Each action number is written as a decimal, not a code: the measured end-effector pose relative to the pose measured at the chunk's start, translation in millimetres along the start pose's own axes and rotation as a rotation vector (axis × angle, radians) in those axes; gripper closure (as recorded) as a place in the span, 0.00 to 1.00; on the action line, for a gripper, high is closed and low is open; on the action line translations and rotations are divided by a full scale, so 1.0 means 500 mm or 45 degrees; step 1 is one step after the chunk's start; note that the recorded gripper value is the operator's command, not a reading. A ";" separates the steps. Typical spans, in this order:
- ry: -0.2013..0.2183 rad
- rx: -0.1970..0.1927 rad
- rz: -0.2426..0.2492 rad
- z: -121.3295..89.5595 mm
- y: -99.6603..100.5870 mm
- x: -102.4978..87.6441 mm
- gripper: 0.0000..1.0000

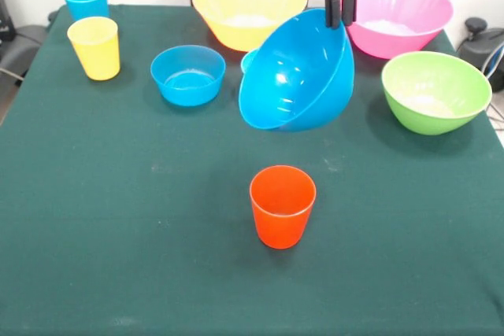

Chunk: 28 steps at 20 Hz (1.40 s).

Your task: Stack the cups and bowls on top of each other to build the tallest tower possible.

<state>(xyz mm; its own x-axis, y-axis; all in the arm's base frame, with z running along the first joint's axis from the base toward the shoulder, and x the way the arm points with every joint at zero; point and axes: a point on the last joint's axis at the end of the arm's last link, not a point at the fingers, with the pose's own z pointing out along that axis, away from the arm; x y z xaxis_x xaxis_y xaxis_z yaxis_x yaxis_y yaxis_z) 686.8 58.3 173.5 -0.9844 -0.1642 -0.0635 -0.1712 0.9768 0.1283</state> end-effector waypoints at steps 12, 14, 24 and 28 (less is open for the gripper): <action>0.012 0.012 0.047 0.000 -0.029 0.009 1.00; 0.012 0.013 0.048 0.000 -0.030 0.010 1.00; 0.006 0.020 0.036 -0.002 -0.014 -0.065 1.00; -0.009 0.019 0.028 0.002 -0.004 -0.093 1.00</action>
<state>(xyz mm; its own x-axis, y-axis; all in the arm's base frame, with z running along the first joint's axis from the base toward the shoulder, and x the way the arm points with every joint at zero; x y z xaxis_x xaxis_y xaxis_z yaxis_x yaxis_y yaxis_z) 732.9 64.4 175.2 -0.9876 -0.1416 -0.0679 -0.1488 0.9821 0.1153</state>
